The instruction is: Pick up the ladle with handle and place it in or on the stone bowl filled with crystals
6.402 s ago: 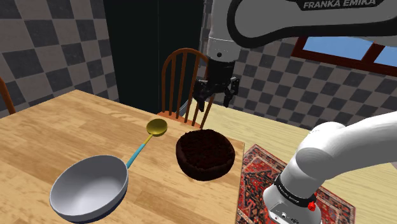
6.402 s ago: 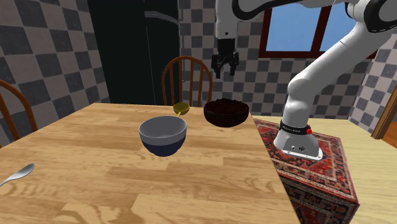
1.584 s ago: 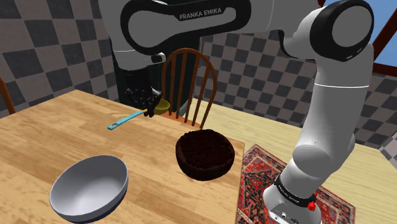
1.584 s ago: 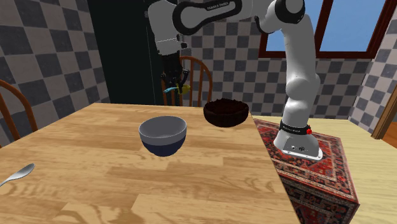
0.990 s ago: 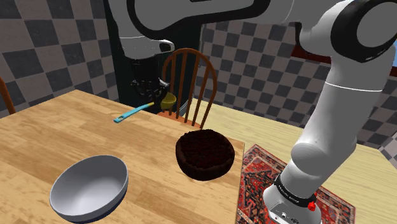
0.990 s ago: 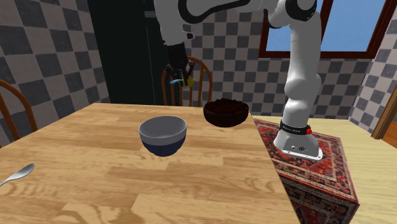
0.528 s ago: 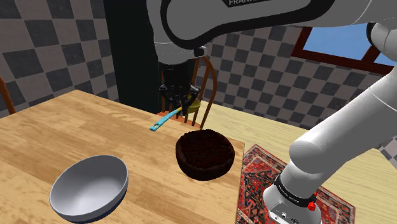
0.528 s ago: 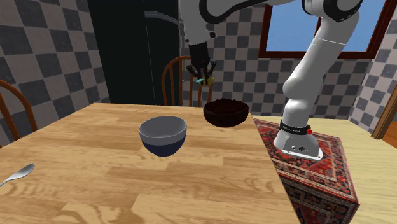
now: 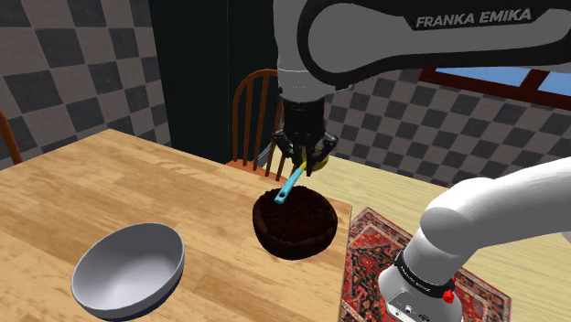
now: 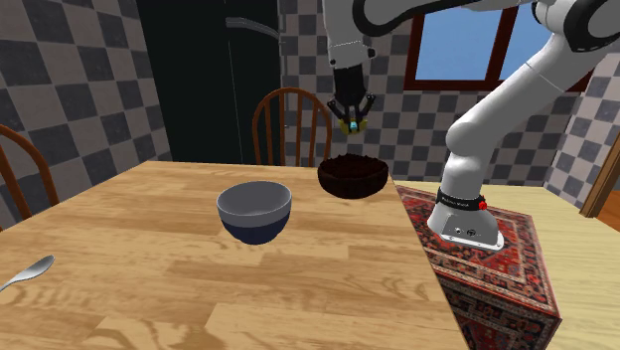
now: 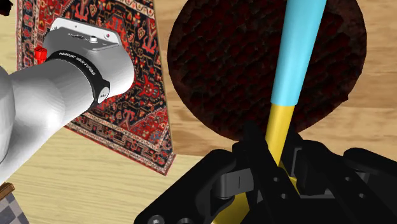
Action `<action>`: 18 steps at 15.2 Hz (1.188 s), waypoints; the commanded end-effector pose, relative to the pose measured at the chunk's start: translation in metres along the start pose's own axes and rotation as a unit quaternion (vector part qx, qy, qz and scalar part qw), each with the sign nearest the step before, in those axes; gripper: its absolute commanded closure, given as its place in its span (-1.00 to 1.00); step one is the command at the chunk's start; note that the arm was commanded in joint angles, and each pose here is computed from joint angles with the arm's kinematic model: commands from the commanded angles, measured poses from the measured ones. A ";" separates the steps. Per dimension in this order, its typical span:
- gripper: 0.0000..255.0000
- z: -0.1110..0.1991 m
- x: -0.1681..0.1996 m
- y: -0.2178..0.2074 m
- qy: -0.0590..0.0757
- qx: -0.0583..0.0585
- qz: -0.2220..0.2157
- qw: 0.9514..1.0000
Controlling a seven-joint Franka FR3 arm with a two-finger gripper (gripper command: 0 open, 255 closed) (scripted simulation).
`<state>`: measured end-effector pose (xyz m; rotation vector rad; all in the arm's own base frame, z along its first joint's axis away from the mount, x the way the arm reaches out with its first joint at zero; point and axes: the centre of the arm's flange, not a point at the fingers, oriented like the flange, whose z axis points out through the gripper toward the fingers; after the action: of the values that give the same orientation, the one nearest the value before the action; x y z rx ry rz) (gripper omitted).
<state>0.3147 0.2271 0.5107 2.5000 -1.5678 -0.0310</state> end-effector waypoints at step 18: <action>1.00 0.078 -0.005 -0.003 -0.001 0.001 0.000 1.000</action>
<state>0.3062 0.2208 0.4332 2.5021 -1.5684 -0.0333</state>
